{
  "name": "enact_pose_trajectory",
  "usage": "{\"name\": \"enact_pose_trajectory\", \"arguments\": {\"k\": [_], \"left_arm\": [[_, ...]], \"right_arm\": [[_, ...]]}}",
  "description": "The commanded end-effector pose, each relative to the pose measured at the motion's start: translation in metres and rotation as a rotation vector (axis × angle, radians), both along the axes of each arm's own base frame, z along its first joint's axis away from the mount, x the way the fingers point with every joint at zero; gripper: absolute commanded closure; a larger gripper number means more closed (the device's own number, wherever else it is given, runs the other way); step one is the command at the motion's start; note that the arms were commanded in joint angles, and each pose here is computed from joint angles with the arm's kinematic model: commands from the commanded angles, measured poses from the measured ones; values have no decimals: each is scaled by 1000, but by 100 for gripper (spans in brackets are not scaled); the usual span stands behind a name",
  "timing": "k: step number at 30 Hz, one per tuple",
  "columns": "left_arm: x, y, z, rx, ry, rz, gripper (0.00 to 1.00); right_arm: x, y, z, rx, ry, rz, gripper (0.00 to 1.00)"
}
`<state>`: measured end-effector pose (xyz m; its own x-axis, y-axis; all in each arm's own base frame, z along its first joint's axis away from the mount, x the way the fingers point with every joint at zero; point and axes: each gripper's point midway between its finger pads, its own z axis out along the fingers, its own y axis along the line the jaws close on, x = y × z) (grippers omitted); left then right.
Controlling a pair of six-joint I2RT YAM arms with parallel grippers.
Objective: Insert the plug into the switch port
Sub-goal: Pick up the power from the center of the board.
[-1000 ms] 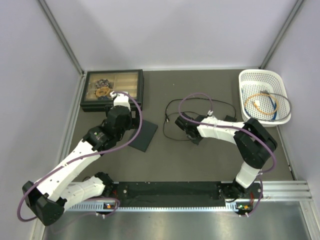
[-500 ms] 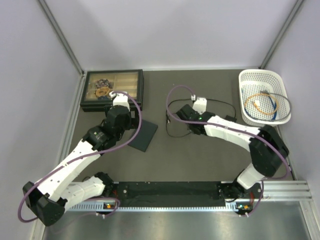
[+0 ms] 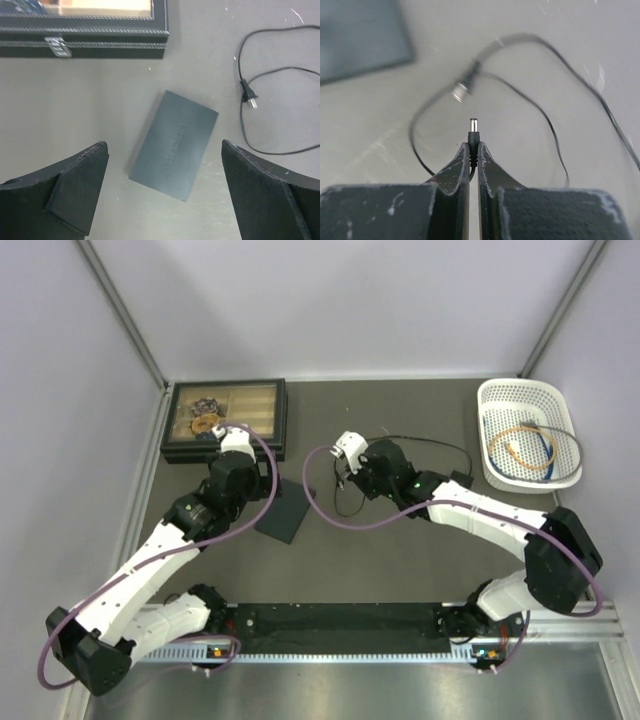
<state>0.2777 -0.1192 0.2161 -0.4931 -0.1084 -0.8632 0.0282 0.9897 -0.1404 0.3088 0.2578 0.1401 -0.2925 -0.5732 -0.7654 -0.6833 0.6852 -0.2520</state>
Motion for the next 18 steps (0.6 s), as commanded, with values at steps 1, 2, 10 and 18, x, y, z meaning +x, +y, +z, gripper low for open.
{"name": "enact_pose_trajectory", "arguments": {"k": [1,2,10,18], "left_arm": [[-3,-11,-2,-101,4,-8,1],[-5,-12,-8,-113,19,-5,1],[-16,-44,-22,-306,27,-108,1],[-11,-102,9,-730,-57,-244,12]], "right_arm": [[-9,46,8,107,-49,266,100],[-12,48,4,114,-38,284,100],[-32,70,7,281,-44,396,100],[-50,73,31,443,-71,415,100]]}}
